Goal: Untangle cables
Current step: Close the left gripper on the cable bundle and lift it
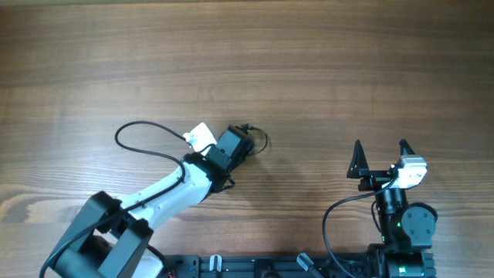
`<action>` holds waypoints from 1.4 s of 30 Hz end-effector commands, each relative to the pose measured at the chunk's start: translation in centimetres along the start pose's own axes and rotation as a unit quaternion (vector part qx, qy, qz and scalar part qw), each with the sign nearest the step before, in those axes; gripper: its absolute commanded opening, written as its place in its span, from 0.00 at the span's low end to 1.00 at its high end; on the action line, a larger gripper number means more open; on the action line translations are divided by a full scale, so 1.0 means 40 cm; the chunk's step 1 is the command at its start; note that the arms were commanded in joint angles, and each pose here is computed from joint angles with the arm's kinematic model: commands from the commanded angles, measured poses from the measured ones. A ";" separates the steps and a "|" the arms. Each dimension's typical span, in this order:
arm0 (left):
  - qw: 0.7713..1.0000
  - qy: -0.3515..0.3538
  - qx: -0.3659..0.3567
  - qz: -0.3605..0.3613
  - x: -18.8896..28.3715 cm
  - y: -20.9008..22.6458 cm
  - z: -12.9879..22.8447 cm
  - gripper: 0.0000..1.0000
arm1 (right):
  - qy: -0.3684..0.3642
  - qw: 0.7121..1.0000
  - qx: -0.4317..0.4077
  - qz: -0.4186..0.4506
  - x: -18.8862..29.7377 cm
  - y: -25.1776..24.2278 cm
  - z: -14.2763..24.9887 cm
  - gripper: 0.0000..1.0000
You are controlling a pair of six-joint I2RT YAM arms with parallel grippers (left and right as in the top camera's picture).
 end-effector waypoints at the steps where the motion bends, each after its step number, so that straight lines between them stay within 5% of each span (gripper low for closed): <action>1: 0.999 -0.030 -0.033 -0.025 -0.029 0.024 -0.024 0.63 | -0.007 1.000 0.001 -0.007 0.001 0.006 -0.005 1.00; 4: 0.997 -0.024 -0.064 -0.018 -0.045 0.014 -0.016 0.55 | -0.007 1.000 0.002 -0.007 0.001 0.006 -0.005 1.00; 11: 0.996 -0.005 -0.086 -0.018 -0.056 0.016 0.000 0.20 | -0.007 1.000 0.001 -0.007 0.001 0.006 -0.005 1.00; 16: 0.984 -0.005 -0.179 -0.015 -0.051 0.012 -0.002 0.05 | -0.007 1.000 0.001 -0.007 0.001 0.006 -0.005 1.00; 21: 0.958 -0.013 -0.288 0.007 0.002 -0.029 -0.024 0.04 | -0.007 1.000 0.001 -0.007 0.001 0.006 -0.005 1.00; 29: 0.866 -0.026 -0.499 0.016 0.039 -0.042 -0.038 0.07 | -0.007 1.000 0.002 -0.007 0.001 0.006 -0.005 1.00; 30: 0.863 -0.026 -0.504 0.015 0.039 -0.041 -0.038 0.14 | -0.007 1.000 0.002 -0.007 0.001 0.006 -0.005 1.00; 32: 0.866 -0.026 -0.500 0.016 0.039 -0.042 -0.038 0.73 | -0.007 1.000 0.001 -0.007 0.001 0.006 -0.005 1.00; 35: 0.889 -0.025 -0.458 0.017 0.039 -0.041 -0.038 0.98 | -0.007 1.000 0.002 -0.007 0.001 0.006 -0.005 1.00; 40: 0.963 -0.012 -0.269 0.002 0.038 -0.018 -0.035 1.00 | -0.007 1.000 0.001 -0.007 0.001 0.006 -0.005 1.00; 42: 0.991 0.008 -0.130 -0.026 0.039 0.018 -0.023 1.00 | -0.007 1.000 0.002 -0.007 0.001 0.006 -0.005 1.00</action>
Point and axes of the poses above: each gripper's point midway between its finger pads, its own x axis back along the fingers, its own y axis along the line the jaws close on, z = x × y, the point moved 3 cm from there along x, back along the fingers, and after that the axes turned 14 degrees about x, right-handed, at the moved point
